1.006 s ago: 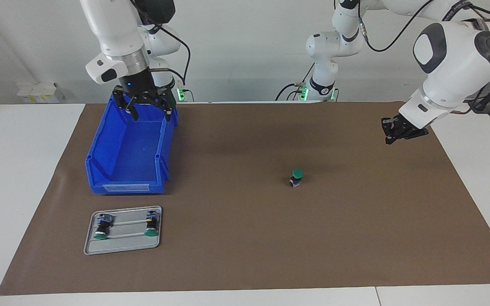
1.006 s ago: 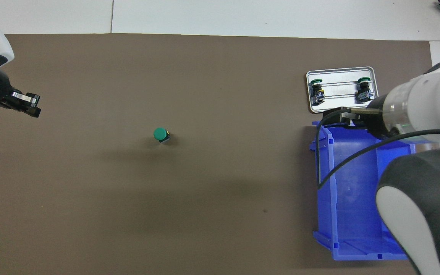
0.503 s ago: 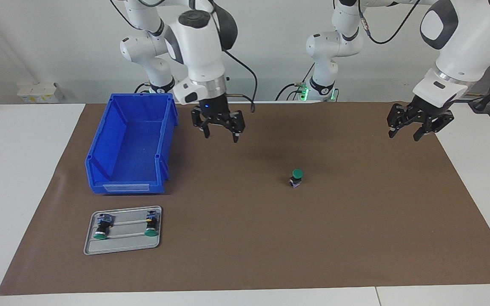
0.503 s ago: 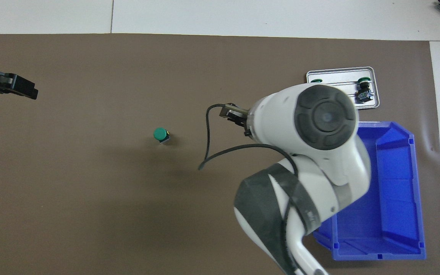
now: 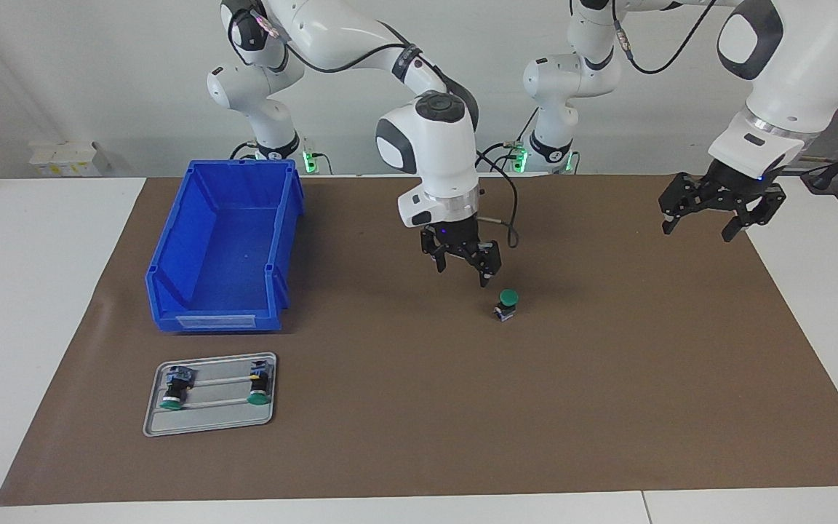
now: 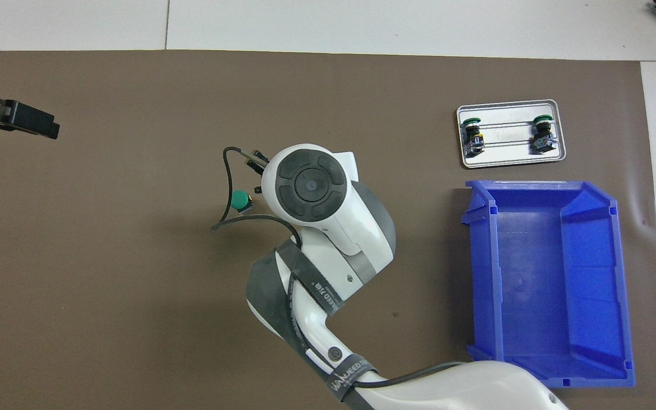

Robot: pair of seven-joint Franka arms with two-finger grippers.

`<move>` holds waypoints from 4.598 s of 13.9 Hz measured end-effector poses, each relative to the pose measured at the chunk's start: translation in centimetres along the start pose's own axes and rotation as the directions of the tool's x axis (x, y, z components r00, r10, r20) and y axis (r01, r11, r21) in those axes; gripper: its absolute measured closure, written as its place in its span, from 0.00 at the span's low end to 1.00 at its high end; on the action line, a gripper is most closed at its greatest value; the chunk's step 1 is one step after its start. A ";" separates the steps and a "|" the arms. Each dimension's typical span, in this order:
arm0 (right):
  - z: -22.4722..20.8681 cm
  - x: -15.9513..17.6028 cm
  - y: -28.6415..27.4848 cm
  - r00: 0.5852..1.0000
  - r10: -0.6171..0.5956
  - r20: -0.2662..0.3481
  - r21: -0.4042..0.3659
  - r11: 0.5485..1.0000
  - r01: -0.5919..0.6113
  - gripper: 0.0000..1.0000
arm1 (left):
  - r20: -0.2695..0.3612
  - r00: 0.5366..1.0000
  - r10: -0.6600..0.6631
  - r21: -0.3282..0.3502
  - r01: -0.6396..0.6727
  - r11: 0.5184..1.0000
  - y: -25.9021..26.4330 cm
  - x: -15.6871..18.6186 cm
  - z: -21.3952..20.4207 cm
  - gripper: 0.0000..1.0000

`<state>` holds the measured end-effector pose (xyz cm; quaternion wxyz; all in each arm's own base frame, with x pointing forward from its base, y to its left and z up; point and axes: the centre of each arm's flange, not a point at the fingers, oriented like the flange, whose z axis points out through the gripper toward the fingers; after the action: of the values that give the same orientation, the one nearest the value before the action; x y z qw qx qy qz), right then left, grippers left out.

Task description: Place and press button with both arms

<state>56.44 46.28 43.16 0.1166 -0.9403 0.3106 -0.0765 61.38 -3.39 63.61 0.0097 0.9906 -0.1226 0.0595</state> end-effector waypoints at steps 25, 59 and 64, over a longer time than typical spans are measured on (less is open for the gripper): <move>10.1 -5.7 -2.7 0.997 -0.071 -0.039 0.050 0.996 0.073 0.59 | 0.016 0.999 -0.045 0.065 0.044 0.997 0.0 -1.5 1.8 0.00; -5.4 25.8 43.3 0.680 -0.718 0.146 0.051 0.692 0.720 0.59 | 0.020 0.999 -0.045 0.067 0.044 0.997 0.1 -2.0 1.8 0.00; -5.0 25.6 43.5 0.695 -0.704 0.147 0.057 0.707 0.705 0.20 | 0.020 0.999 -0.045 0.067 0.044 0.997 0.1 -2.0 1.8 0.00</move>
<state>51.05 -3.93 38.19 0.1006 -0.9906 -0.0831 -0.0403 59.58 -3.08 61.58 -0.0231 0.9935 -0.0985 0.0525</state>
